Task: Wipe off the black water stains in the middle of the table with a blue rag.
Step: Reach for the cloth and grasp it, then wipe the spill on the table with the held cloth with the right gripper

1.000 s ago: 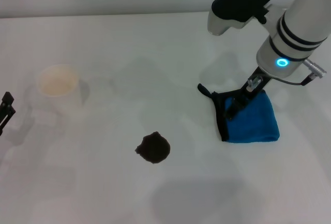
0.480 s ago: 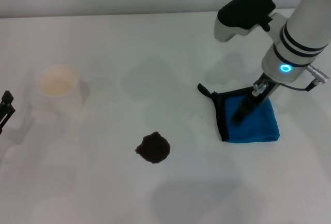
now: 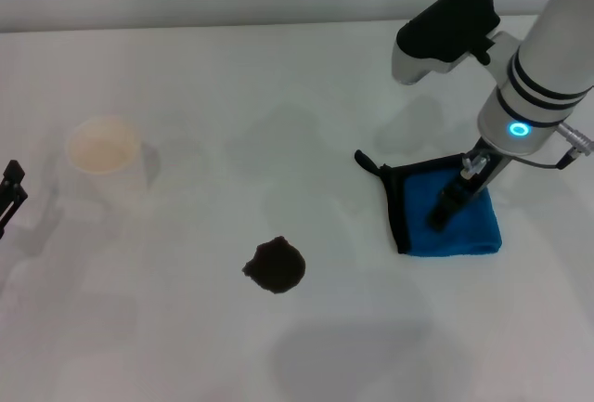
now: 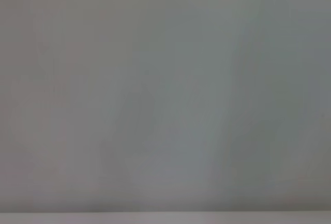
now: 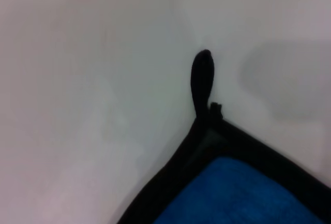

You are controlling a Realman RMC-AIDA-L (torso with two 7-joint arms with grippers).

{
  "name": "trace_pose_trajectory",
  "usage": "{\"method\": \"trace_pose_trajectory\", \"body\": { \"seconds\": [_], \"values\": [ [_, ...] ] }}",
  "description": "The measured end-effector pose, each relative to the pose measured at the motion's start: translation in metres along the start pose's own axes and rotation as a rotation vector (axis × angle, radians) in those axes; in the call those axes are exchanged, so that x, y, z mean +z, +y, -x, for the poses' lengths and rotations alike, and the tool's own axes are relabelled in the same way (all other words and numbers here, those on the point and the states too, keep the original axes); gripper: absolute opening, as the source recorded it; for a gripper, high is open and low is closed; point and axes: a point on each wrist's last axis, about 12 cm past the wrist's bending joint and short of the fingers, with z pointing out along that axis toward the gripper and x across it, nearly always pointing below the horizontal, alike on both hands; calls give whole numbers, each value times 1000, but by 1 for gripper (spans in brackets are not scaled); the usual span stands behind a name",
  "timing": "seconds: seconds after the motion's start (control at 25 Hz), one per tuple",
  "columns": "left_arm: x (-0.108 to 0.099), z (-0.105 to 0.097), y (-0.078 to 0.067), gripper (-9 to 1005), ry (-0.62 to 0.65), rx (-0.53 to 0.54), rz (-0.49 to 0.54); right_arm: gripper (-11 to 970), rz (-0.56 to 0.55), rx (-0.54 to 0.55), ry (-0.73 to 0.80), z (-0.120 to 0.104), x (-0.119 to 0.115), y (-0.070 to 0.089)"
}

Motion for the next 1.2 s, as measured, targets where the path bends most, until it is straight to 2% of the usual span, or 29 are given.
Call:
{"method": "trace_pose_trajectory", "body": {
  "seconds": [0.28,0.92,1.04,1.2],
  "values": [
    [0,0,0,874,0,0,0,810,4,3,-1,0,4,1],
    [0,0,1,873,-1,3,1,614,14,-21,18,1,1,5],
    [-1,0,1,873,-1,4,2,364,13,-26,17,3,0,5],
    [-1,1,2,873,-4,8,4,225,8,-30,11,5,-1,5]
  ]
}}
